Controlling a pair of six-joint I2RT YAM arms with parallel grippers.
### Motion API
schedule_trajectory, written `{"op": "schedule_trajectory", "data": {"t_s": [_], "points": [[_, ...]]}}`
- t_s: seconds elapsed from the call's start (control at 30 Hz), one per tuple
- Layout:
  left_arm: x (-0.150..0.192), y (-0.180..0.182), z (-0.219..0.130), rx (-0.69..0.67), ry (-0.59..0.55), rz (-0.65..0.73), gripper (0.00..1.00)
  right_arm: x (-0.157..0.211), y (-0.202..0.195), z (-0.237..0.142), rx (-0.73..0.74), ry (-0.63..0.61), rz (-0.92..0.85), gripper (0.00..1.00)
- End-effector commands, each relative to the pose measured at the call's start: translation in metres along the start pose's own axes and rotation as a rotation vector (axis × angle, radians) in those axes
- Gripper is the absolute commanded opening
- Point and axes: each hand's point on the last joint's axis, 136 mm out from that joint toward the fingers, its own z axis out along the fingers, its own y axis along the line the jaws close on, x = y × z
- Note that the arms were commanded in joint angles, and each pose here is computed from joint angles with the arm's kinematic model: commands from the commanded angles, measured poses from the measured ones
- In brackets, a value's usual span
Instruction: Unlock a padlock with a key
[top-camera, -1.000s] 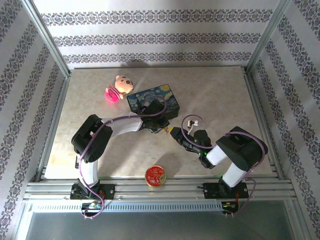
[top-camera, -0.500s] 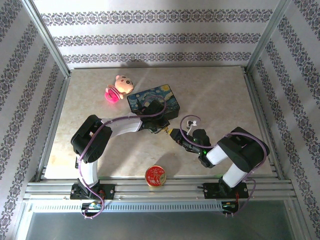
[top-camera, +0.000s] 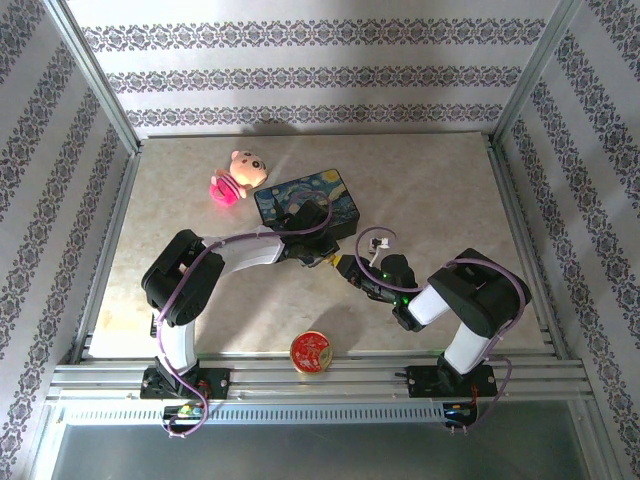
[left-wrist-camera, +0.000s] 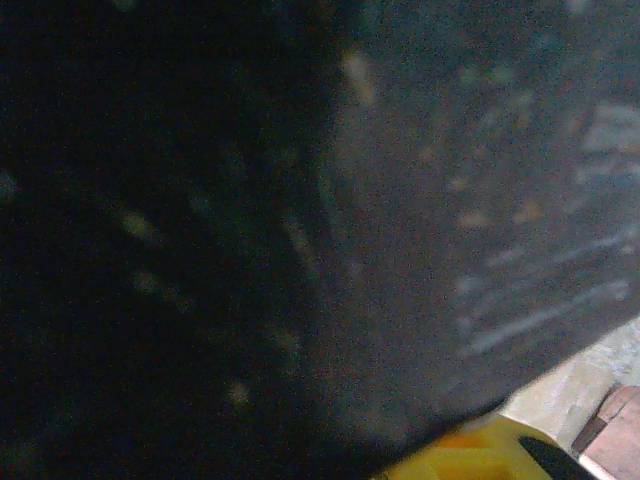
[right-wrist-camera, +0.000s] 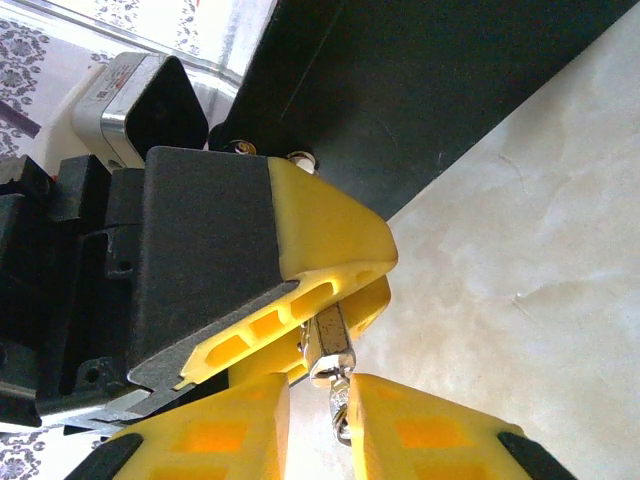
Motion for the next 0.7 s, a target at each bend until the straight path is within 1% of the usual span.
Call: {"op": "schedule_trajectory", "data": {"t_s": [0.0, 0.4, 0.67], "points": [[0.032, 0.024, 0.005, -0.057, 0.153, -0.061, 0.27, 0.0, -0.003, -0.001, 0.008, -0.011, -0.008, 0.24], [0.032, 0.026, 0.005, -0.06, 0.152, -0.065, 0.27, 0.005, -0.009, -0.016, 0.039, -0.025, -0.013, 0.24], [0.033, 0.026, 0.006, -0.058, 0.155, -0.069, 0.27, 0.008, 0.003, -0.002, 0.02, 0.001, -0.042, 0.24]]}}
